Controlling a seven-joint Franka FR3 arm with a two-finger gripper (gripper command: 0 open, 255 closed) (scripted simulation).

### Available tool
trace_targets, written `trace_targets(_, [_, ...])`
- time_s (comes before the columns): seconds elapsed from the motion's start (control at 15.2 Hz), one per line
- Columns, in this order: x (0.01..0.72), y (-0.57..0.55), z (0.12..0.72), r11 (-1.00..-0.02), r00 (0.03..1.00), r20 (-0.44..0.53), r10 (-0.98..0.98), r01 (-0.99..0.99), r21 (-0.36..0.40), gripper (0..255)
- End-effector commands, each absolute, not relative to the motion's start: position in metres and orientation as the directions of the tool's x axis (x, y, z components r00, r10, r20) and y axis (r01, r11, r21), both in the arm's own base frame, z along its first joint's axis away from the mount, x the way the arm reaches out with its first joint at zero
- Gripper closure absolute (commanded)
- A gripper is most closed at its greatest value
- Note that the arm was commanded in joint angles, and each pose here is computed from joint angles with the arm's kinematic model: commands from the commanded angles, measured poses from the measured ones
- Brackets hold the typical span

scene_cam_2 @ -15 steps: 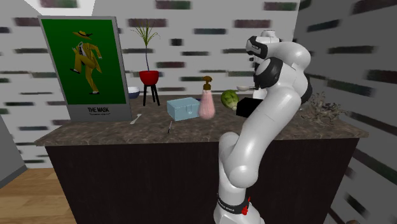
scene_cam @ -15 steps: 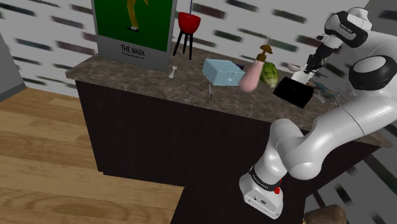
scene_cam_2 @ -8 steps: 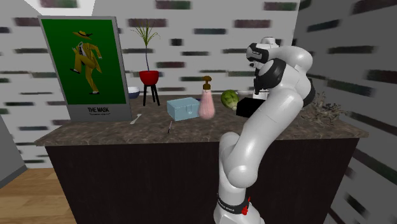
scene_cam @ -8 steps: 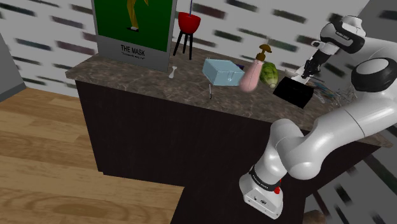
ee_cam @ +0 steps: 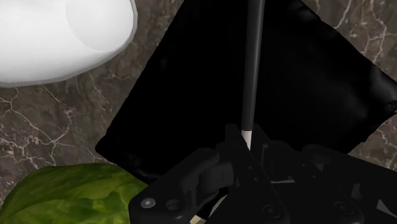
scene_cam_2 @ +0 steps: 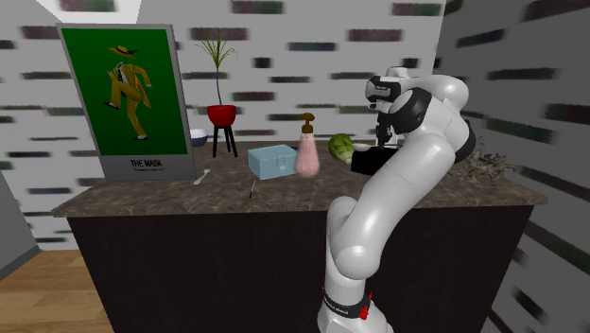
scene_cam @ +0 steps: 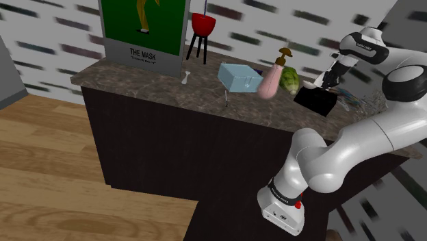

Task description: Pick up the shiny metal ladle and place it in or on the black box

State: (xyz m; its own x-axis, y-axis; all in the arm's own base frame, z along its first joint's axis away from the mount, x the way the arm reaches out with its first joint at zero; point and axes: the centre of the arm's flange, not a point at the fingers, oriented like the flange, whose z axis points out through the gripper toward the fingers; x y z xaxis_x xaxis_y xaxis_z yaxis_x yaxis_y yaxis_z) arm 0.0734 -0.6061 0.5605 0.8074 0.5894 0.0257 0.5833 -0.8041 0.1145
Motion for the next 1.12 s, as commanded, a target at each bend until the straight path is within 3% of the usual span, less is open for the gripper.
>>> trace_targets(0.0, [0.074, -0.606, 0.555, -0.804, 0.807, 0.026, 0.589, 0.583, 0.115, 255])
trace_targets(0.46, [0.074, -0.606, 0.555, -0.804, 0.807, 0.026, 0.589, 0.583, 0.115, 255])
trace_targets(0.53, [0.074, -0.606, 0.556, -0.804, 0.807, 0.026, 0.589, 0.583, 0.115, 0])
trace_targets(0.86, [0.074, -0.606, 0.556, -0.804, 0.807, 0.026, 0.589, 0.583, 0.115, 0])
trace_targets(1.06, [0.070, -0.603, 0.595, -0.804, 0.807, 0.026, 0.589, 0.583, 0.115, 0])
